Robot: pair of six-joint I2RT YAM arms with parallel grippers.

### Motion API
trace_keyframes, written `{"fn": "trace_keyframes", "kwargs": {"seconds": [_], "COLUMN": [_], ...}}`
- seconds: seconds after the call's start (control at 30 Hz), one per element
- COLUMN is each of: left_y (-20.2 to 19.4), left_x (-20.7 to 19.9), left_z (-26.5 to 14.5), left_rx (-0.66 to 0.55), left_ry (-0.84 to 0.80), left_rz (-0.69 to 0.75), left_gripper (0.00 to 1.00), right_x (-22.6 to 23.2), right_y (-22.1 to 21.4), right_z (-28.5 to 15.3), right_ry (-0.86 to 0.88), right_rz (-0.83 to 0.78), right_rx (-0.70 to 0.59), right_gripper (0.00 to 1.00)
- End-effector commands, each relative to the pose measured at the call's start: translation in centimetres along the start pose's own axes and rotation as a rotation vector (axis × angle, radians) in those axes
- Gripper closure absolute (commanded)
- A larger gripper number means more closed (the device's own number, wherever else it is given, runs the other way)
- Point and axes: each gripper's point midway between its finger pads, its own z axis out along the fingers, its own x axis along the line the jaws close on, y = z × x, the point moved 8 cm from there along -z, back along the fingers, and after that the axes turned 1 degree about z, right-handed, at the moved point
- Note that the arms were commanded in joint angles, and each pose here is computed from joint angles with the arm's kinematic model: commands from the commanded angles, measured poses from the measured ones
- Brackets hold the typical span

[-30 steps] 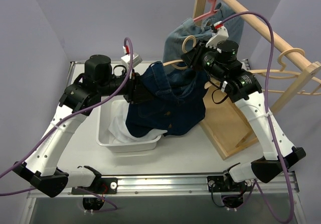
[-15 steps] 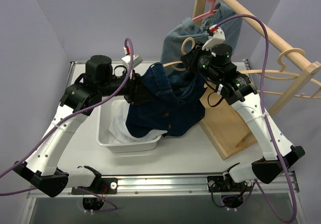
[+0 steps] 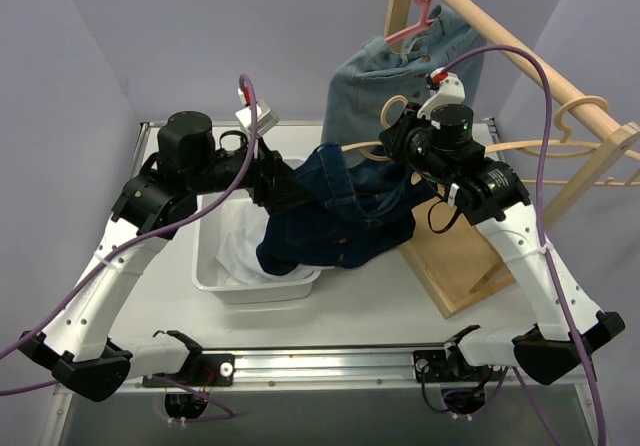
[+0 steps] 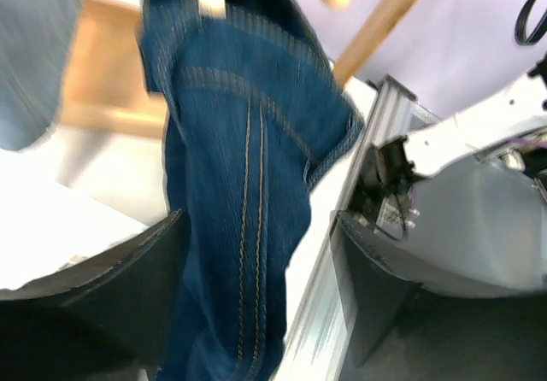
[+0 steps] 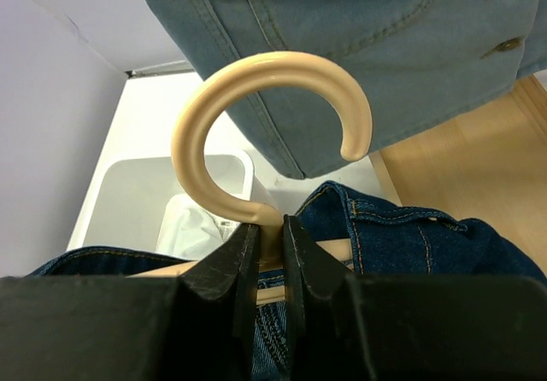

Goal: Remove the skirt from the hanger

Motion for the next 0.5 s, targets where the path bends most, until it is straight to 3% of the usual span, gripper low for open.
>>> {"fn": "trace_keyframes", "kwargs": {"seconds": [0.0,0.03,0.23,0.47], "left_y": [3.5,3.8,4.4,3.6], "left_x": [-1.2,-1.2,0.5,1.2], "left_z": [-0.6,-0.3,2.8,5.3], "left_rx": [-0.179,-0.184,-0.123,-0.042], "left_ry": [-0.007,-0.019,-0.004,0.061], "left_rz": [0.038,0.028,-0.078,-0.098], "left_gripper": [0.02,0.06,0.06,0.06], "right_x": [0.7,0.8,1.5,1.8], "right_y": [0.7,0.6,0.2,0.1], "right_z": [-1.2,-1.3,-1.7,-2.4], "right_ry": [0.08,0.094,0.16,0.185], "right_rz": [-0.015,-0.016,-0.044,-0.065], "right_rx": [-0.059,-0.057,-0.041,-0.046], "right_gripper": [1.0,1.0,1.0,1.0]}}
